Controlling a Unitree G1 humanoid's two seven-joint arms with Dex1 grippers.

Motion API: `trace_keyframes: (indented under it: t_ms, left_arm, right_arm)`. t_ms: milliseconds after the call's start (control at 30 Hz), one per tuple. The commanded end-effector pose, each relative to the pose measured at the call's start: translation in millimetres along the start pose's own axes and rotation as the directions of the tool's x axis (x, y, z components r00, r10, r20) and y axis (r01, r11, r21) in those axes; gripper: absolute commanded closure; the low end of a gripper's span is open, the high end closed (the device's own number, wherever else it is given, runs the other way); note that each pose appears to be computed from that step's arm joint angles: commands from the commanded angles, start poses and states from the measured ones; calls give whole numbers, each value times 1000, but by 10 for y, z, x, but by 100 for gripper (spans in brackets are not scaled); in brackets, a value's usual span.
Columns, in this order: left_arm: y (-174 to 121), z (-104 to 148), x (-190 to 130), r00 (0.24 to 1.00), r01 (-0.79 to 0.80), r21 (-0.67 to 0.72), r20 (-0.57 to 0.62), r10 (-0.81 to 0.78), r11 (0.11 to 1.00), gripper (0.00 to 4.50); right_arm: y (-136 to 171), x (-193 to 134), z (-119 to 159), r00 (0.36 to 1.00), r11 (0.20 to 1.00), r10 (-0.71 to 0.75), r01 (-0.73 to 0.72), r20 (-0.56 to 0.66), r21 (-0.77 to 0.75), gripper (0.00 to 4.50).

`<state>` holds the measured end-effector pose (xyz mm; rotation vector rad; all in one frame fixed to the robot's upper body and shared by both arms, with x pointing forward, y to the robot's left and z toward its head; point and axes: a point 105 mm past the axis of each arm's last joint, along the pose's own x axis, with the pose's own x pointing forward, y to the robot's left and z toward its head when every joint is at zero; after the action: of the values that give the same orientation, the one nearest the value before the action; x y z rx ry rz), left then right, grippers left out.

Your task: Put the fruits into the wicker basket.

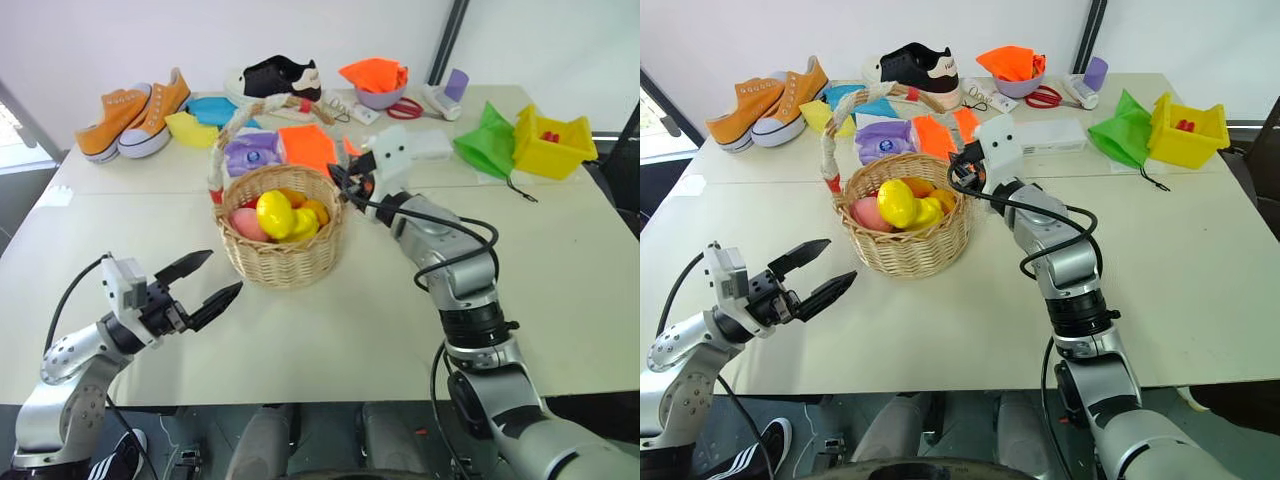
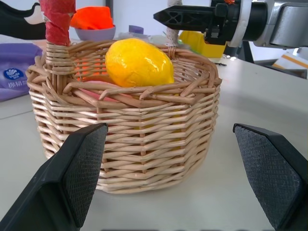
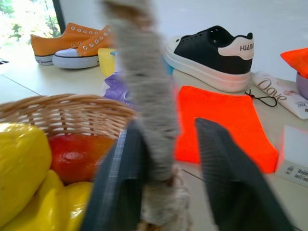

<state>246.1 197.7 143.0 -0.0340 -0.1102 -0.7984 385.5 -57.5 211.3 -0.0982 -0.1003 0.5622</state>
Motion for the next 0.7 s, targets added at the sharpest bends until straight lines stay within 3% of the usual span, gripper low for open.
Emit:
trace_keyframes:
  t_ms: [33,200,267,367,467,533,700]
  left_arm:
    - [-9,96,-9,1000,1,37,28,-2,999,0]
    - [14,86,36,999,25,39,22,-26,999,0]
    - [37,84,68,999,41,36,22,-41,999,0]
    - [58,82,165,997,77,34,29,-78,996,0]
    - [57,59,293,992,122,26,32,-123,992,0]
    - [47,38,375,987,155,24,32,-156,988,0]
    - [72,23,525,977,211,29,31,-212,977,0]
  right_arm:
    - [-136,-84,184,996,998,-55,55,77,-2,444]
    - [-499,-395,278,984,991,-131,133,119,-12,444]
    - [-853,-627,295,964,968,-242,248,113,-40,444]
    - [-1545,-1124,219,875,869,-479,484,71,-102,444]
    - [-1977,-1617,167,770,755,-635,635,64,-163,444]
    - [-2135,-1882,116,717,697,-695,691,58,-190,444]
    - [-2284,-2275,20,656,628,-753,742,57,-236,444]
